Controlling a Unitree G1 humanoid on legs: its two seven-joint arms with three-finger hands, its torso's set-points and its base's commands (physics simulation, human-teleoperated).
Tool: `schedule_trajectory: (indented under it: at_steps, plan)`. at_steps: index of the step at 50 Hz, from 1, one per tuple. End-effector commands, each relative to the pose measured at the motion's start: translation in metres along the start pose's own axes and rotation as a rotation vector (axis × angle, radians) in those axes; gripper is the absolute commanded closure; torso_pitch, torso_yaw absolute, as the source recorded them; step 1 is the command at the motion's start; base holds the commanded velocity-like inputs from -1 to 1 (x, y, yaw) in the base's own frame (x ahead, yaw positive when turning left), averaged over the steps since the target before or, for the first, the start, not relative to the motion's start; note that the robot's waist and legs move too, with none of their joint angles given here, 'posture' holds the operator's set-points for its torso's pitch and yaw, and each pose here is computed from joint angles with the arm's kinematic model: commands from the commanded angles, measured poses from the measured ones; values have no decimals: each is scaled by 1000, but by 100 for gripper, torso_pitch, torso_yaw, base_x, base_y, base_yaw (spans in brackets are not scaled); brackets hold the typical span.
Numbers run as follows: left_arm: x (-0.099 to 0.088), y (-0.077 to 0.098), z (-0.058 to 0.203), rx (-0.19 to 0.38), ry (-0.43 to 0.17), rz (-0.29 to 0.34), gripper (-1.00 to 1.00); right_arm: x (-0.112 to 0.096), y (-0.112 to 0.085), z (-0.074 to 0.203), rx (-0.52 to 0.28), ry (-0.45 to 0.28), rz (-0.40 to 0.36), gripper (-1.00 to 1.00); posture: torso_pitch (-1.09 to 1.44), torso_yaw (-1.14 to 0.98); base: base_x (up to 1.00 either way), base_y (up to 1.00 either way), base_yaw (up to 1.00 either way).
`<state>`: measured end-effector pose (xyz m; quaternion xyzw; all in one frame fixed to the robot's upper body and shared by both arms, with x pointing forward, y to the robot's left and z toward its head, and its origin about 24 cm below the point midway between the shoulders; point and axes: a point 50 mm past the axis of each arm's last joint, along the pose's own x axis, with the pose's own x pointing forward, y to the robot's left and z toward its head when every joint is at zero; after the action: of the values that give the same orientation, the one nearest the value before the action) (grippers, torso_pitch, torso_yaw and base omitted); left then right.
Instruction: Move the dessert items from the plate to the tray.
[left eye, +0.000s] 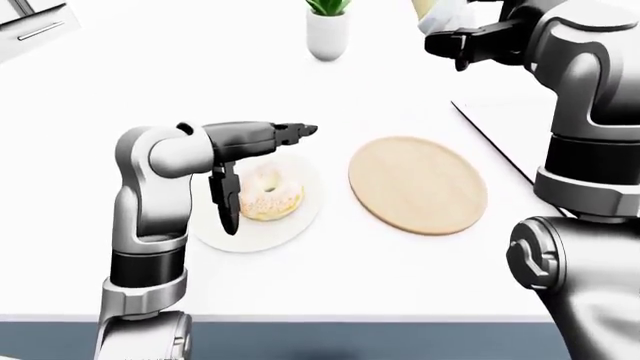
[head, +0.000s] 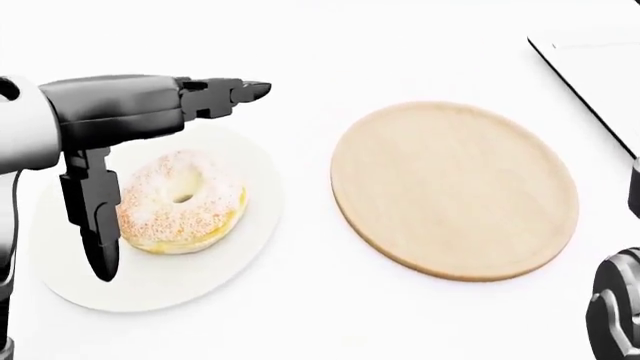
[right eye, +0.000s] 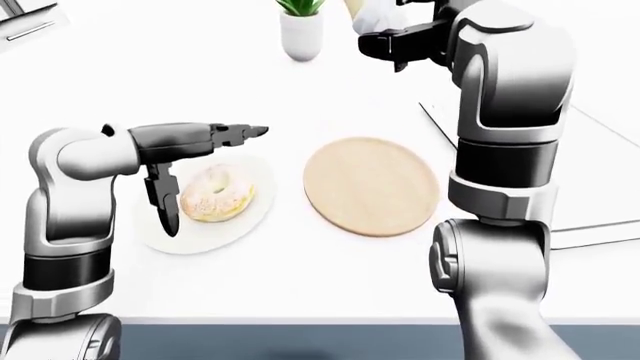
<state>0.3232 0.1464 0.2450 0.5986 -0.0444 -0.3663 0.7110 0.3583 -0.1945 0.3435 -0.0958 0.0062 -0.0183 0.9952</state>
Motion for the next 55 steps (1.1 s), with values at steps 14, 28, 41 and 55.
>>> schedule_trajectory:
  at_steps: [14,28,41,55]
  plan:
    - [-9,12,4,32,6,52,-55,-9,-5,21,-1,-101,-20,100,0,0,0,0,0]
    - [-8,10,8,41,-3,52,-48,-10,-5,24,-6,-104,-24,100,0,0,0,0,0]
    - [-7,5,7,49,6,57,-47,-12,-5,24,-2,-103,-22,100,0,0,0,0,0]
    - [-7,6,5,51,16,68,-33,-12,-5,21,-5,-103,-23,100,0,0,0,0,0]
